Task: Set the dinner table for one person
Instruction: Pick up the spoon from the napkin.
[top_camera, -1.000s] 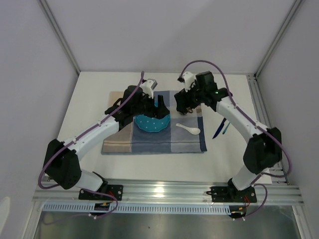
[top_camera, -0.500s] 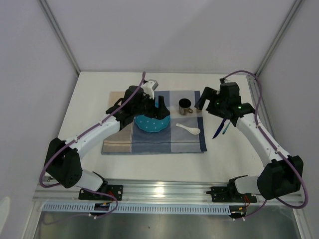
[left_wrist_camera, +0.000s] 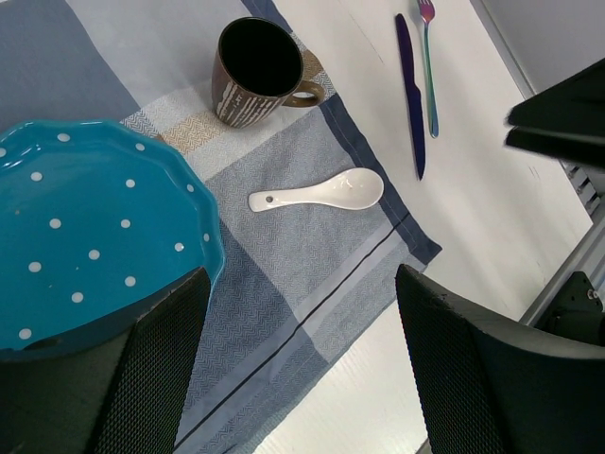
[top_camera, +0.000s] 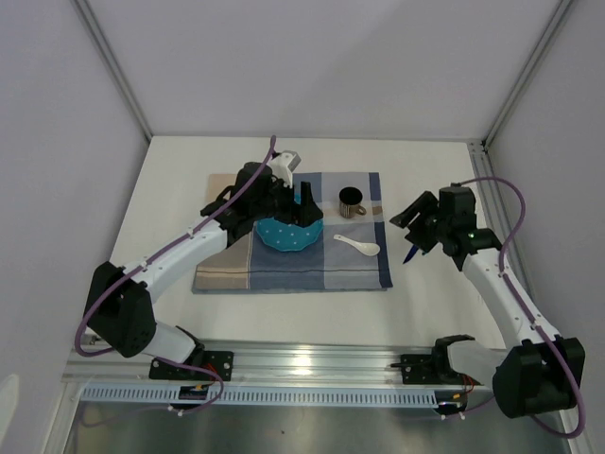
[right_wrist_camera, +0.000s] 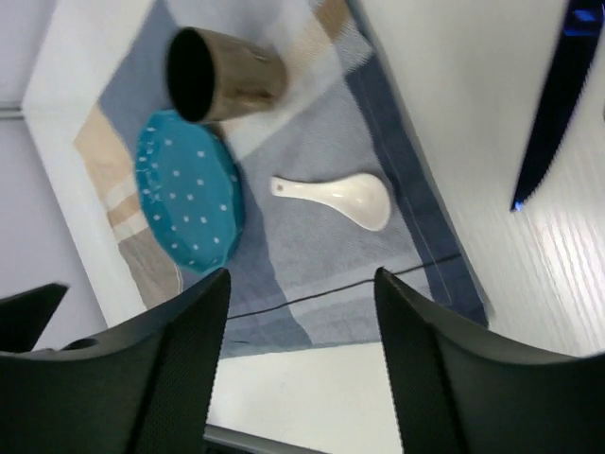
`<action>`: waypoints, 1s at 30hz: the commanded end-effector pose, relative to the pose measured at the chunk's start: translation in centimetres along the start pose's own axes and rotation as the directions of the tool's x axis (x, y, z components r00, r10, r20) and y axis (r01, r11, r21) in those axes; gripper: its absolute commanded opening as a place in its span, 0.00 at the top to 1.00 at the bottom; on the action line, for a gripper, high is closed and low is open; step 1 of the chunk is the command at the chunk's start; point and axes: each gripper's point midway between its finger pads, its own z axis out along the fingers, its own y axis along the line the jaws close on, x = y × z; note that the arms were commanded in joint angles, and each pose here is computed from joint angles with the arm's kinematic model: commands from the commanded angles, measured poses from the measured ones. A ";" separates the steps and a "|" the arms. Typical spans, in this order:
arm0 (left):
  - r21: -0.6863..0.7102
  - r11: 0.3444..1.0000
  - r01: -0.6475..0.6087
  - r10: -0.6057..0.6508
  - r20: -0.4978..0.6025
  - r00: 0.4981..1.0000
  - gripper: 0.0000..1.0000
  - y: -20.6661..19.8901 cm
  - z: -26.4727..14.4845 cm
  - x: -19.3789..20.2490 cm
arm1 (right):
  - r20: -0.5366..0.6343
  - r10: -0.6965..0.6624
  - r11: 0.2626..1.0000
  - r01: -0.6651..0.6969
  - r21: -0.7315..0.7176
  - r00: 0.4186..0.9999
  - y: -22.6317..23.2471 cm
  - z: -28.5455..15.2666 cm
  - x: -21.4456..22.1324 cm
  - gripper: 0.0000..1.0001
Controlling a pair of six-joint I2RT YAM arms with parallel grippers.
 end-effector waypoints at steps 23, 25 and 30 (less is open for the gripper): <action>0.051 0.998 -0.024 0.023 0.016 1.000 0.17 -0.9 0.5 -1.3 | -0.249 0.072 0.865 0.063 0.498 0.966 -8.4 8.4 7.4 0.68; 0.052 0.998 -0.020 0.019 0.013 1.000 0.17 -0.9 0.5 -1.0 | -0.253 0.059 0.867 0.076 0.492 0.966 -8.1 9.1 7.7 0.68; 0.052 0.998 -0.020 0.019 0.019 1.000 0.17 -0.9 0.1 -0.9 | -0.268 0.055 0.871 0.084 0.484 0.962 -7.4 10.1 8.0 0.68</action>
